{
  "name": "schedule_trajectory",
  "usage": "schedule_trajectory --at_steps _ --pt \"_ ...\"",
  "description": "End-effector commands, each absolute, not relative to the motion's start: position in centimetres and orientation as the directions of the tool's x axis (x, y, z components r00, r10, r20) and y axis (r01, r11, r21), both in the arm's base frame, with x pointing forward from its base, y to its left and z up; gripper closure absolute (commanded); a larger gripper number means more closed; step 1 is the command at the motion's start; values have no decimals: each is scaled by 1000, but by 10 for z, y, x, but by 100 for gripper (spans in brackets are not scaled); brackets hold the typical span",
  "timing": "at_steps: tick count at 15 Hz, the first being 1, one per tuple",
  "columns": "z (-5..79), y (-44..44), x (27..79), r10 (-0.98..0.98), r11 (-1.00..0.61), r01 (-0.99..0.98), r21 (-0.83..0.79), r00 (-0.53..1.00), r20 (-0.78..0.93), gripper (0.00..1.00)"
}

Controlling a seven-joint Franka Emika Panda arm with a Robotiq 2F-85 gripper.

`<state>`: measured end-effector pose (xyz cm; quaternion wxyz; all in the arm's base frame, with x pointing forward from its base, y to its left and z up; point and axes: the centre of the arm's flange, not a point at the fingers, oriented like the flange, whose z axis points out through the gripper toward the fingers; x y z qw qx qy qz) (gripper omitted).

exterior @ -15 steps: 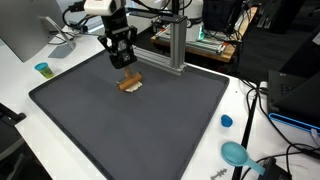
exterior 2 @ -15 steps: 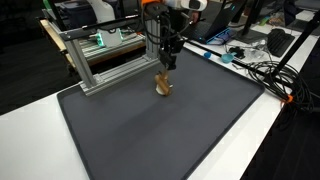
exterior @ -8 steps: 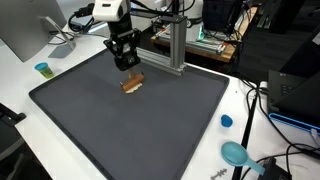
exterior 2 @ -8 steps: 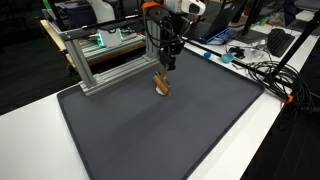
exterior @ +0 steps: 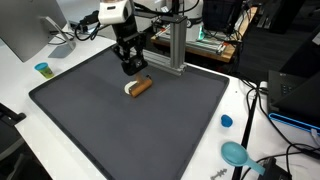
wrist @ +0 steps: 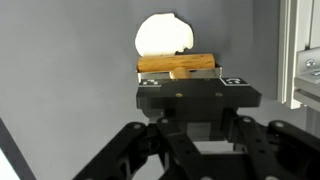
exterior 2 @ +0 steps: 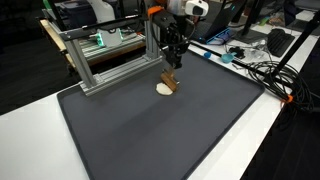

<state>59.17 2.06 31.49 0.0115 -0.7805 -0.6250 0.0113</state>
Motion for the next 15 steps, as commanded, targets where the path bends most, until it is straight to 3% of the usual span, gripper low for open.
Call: schedule_trajectory --at_steps 1,5,15 --pt "307 17 592 972 -228 970 -88 231 33 79" --pt "354 -12 597 963 -260 965 -43 262 64 79" --pt "334 -20 592 970 -244 970 -24 244 2 79"
